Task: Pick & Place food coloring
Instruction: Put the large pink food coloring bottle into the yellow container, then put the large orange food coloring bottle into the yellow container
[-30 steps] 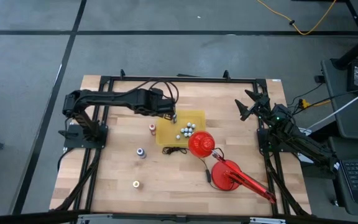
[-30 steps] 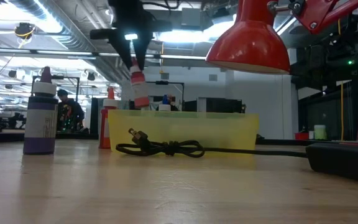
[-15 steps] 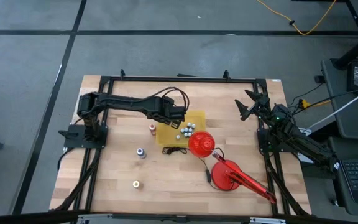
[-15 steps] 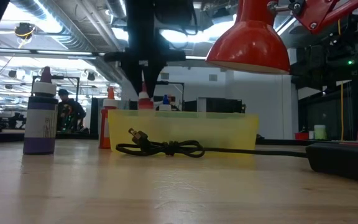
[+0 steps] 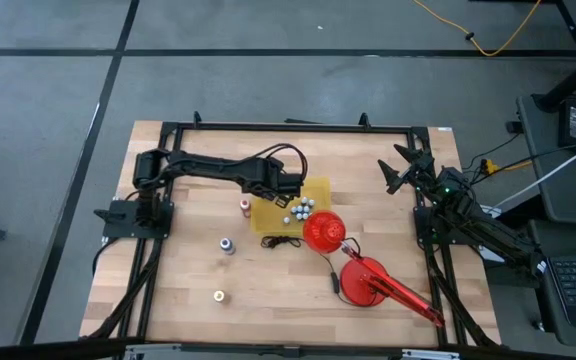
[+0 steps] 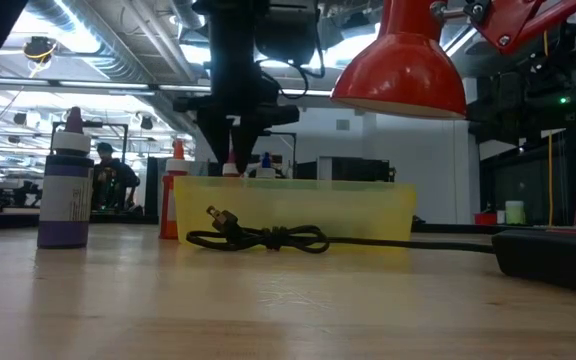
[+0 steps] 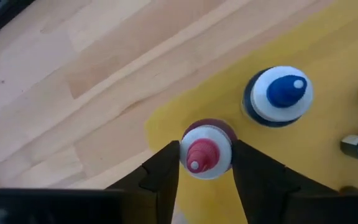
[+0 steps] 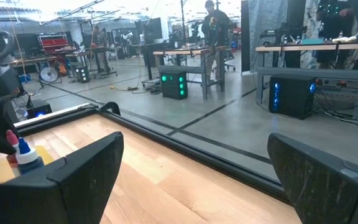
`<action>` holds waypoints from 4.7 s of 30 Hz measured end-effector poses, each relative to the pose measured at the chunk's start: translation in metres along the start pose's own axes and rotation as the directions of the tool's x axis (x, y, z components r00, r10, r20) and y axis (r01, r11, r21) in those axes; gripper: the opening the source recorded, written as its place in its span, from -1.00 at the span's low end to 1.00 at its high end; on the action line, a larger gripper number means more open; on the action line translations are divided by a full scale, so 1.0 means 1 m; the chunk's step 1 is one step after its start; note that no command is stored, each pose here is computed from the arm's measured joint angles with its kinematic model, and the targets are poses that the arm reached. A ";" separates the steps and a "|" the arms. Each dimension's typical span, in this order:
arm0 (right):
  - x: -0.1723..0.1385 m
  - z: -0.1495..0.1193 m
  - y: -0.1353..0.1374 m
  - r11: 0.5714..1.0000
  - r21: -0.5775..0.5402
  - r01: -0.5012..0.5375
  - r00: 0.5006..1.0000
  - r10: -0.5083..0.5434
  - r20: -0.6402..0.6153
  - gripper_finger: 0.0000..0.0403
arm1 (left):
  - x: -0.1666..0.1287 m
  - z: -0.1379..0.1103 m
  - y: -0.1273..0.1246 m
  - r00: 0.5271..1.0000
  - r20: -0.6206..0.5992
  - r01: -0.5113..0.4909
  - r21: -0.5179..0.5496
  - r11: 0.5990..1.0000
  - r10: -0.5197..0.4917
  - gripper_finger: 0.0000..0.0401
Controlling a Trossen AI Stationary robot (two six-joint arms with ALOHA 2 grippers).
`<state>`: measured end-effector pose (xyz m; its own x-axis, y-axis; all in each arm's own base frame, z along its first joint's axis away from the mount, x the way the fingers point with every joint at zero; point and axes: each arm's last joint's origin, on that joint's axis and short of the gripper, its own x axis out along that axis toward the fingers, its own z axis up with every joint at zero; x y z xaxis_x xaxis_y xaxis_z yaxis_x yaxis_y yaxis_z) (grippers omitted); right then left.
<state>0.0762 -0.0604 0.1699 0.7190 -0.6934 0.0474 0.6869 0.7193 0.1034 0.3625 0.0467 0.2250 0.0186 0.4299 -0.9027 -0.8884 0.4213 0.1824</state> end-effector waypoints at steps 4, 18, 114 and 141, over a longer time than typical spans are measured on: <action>0.000 0.000 0.000 1.000 0.000 0.000 1.000 0.000 0.000 0.98 | -0.005 0.002 0.003 1.000 0.028 -0.006 -0.006 1.000 0.006 -0.23; 0.000 0.000 0.000 1.000 0.000 0.000 1.000 0.000 -0.001 0.98 | -0.060 -0.013 0.029 0.996 0.078 0.042 0.061 0.997 -0.047 0.26; 0.000 0.000 0.000 1.000 0.000 0.000 1.000 0.000 0.000 0.98 | -0.100 -0.043 0.083 0.916 -0.199 0.387 0.668 0.636 -0.348 -0.39; 0.000 0.000 0.000 1.000 0.000 0.000 1.000 0.000 0.000 0.98 | -0.071 0.008 -0.006 0.938 -0.202 0.329 0.770 0.546 -0.280 -0.39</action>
<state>0.0762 -0.0604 0.1699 0.7189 -0.6935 0.0473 0.6871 0.7192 0.1034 0.3705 0.0205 0.2910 0.1732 0.1239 -0.9771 -0.1258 0.9867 0.1028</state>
